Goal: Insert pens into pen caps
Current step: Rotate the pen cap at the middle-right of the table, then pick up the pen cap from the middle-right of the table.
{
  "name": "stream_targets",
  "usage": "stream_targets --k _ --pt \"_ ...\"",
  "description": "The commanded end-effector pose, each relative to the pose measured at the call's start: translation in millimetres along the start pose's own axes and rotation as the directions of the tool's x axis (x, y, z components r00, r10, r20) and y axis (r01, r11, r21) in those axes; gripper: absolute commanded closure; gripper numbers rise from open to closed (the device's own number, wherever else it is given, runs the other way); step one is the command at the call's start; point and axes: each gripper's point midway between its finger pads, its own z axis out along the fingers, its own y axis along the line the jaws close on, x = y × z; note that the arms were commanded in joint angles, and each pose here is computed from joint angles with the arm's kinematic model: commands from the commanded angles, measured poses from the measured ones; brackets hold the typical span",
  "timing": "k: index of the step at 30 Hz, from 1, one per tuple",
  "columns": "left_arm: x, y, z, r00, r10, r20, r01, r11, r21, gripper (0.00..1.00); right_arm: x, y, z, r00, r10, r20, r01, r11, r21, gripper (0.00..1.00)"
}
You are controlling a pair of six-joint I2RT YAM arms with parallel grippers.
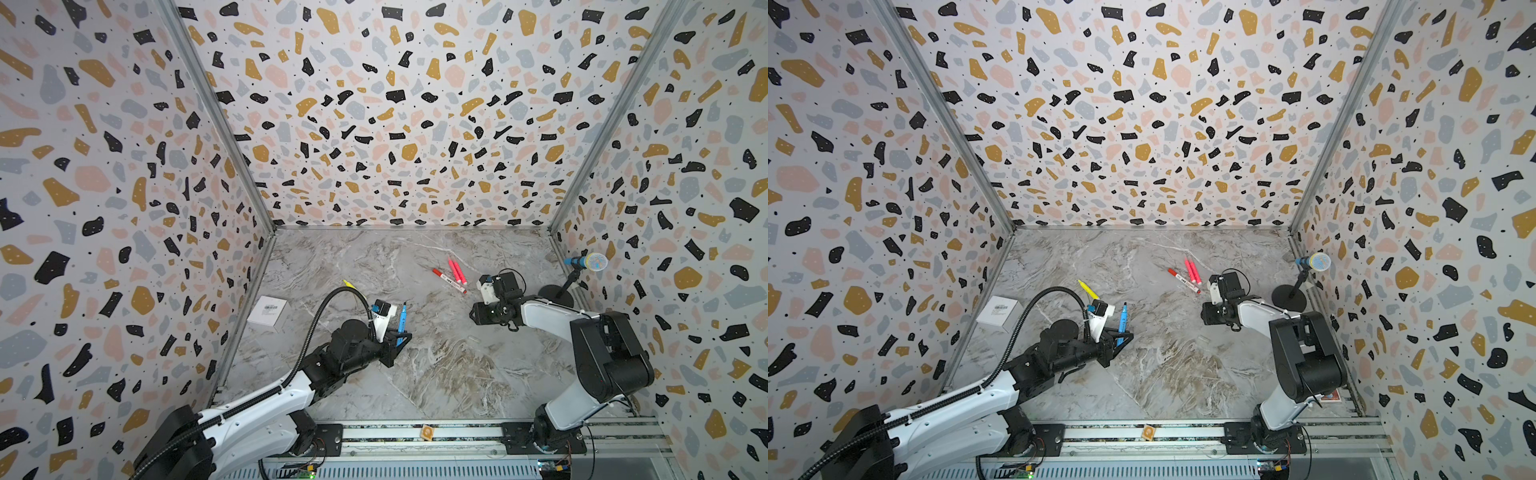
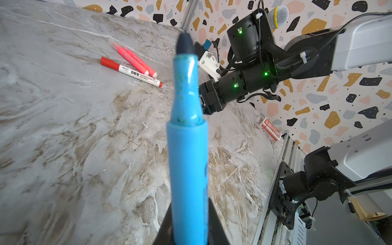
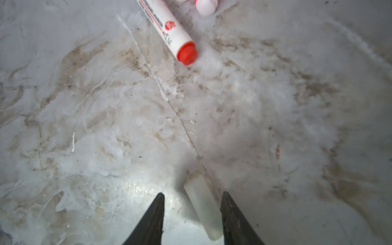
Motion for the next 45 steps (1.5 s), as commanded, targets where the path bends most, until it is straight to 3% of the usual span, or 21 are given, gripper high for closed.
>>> stream_targets --k 1,17,25,29,32,35,40,42,45 --pt "-6 -1 -4 0.999 0.02 0.033 -0.02 1.0 -0.001 1.0 4 2 -10 1.0 0.007 0.011 -0.007 1.0 -0.001 0.55" --pt "-5 0 -5 0.999 0.025 0.027 -0.024 1.0 -0.006 1.0 -4 -6 -2 0.996 -0.069 -0.062 0.076 0.99 0.117 0.57" --pt "-5 -1 -7 0.999 0.027 0.026 -0.027 1.0 -0.006 1.0 4 -5 6 0.987 -0.103 -0.125 0.117 0.986 0.117 0.64" --pt "-5 -1 -7 0.999 0.028 0.023 -0.027 1.0 -0.008 1.0 12 -4 13 0.979 -0.12 -0.164 0.14 0.983 0.122 0.71" --pt "-7 -2 -7 0.999 0.033 0.026 -0.033 0.999 -0.003 1.0 14 -1 14 0.978 -0.125 -0.169 0.145 0.983 0.112 0.85" --pt "-2 1 -7 0.999 0.033 0.0 -0.033 0.999 -0.017 1.0 4 16 5 0.985 -0.139 -0.106 0.143 0.989 0.028 0.98" --pt "0 -4 -5 1.0 0.03 -0.006 -0.03 1.0 0.007 1.0 -40 74 -52 0.978 -0.141 0.151 0.174 0.958 -0.227 1.0" --pt "-3 -15 -3 0.999 0.035 0.016 -0.036 0.999 0.034 1.0 -59 101 -89 0.949 -0.123 0.29 0.221 0.916 -0.336 1.0" --pt "-7 -40 -1 0.997 0.016 0.08 -0.025 0.994 0.109 1.0 -77 142 -155 0.868 -0.017 0.497 0.311 0.799 -0.515 0.99"
